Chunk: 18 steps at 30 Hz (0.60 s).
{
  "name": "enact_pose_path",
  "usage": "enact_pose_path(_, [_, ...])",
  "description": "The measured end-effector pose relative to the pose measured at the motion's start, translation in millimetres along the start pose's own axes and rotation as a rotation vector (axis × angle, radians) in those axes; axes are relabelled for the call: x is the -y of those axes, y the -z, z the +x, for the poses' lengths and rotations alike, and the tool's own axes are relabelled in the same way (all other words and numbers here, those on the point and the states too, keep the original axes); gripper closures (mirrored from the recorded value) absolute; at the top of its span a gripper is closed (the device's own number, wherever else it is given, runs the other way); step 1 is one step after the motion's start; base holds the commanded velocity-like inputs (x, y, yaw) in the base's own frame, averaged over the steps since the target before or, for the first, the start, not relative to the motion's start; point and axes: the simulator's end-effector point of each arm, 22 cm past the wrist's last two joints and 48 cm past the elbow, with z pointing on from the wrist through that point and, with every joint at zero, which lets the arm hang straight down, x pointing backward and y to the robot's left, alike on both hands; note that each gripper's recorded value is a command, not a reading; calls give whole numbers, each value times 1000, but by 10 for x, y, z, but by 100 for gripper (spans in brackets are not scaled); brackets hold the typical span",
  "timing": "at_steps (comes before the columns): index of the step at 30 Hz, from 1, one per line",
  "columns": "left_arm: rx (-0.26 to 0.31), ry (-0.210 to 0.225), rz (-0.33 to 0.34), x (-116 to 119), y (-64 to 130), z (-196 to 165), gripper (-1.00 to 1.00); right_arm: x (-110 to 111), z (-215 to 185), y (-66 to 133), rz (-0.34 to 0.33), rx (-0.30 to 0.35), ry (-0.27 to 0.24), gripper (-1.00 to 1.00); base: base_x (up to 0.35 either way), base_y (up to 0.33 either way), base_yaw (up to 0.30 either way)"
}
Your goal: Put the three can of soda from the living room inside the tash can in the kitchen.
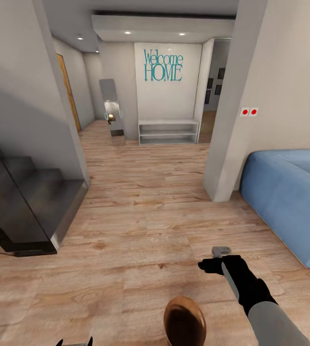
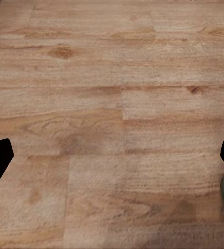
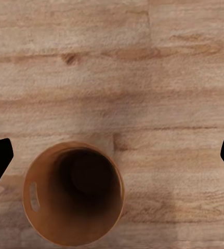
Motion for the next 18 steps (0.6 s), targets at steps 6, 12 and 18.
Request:
enact_pose_path(6, [-2,0,-1,-2,2,10,-100,0,83,-215,-7,-150,-7,-100,0,0,0])
enact_pose_path(12, [-6,2,-4,-14,5,30,-100,-66,36,-265,-18,-163,1,-100,0,0,0])
enact_pose_path(18, [-9,5,-6,-21,7,44,-100,-83,28,-271,-21,-165,2,-100,0,0,0])
